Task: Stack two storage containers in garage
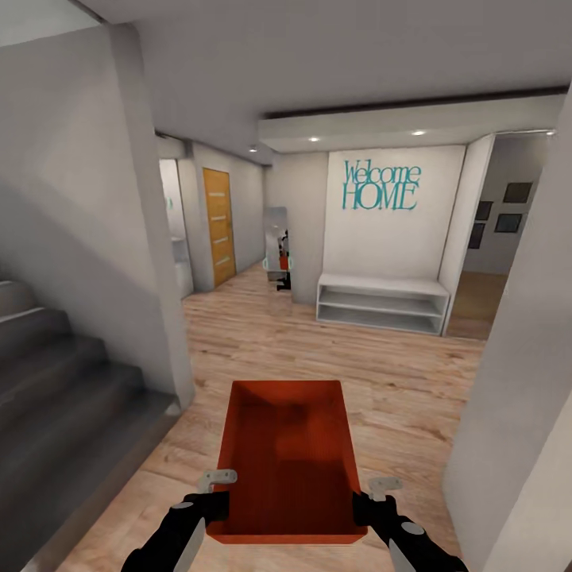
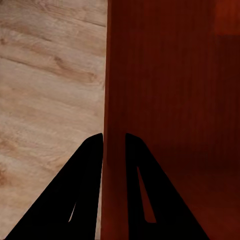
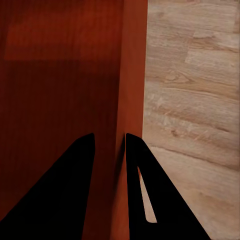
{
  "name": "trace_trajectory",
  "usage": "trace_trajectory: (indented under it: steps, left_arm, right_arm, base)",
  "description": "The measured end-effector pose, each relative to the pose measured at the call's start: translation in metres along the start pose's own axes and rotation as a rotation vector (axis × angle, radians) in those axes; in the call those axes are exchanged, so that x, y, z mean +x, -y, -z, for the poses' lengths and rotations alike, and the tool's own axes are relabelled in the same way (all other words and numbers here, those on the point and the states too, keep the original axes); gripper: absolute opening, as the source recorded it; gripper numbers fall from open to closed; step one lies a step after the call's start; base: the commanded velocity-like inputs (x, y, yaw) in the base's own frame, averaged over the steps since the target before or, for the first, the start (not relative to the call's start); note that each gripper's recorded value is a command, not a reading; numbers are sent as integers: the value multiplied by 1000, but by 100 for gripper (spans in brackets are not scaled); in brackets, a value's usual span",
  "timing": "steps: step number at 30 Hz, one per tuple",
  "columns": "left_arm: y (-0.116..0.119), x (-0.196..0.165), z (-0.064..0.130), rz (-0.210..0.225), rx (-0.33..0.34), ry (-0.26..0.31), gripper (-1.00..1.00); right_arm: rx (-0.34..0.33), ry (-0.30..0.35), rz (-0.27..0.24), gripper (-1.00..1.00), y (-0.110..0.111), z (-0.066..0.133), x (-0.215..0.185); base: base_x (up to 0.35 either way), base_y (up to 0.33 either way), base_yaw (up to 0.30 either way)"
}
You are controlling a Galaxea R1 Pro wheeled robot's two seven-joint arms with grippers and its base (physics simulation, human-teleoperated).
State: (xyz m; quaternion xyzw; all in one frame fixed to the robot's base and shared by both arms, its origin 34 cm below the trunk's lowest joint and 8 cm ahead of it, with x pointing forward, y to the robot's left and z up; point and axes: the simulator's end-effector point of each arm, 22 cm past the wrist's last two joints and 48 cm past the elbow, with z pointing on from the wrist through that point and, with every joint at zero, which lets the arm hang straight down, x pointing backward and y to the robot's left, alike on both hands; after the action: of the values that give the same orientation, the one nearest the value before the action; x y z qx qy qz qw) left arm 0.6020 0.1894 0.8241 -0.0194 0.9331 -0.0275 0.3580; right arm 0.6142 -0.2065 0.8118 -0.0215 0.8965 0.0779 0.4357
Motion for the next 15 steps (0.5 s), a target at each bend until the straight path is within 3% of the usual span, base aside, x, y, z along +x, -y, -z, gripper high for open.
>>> trace_trajectory:
  steps: [15]
  left_arm:
    - [0, 0, 0, 0, 0, 0, -100]
  right_arm:
    - [0, 0, 0, -100, 0, 0, 0]
  base:
    - [329, 0, 0]
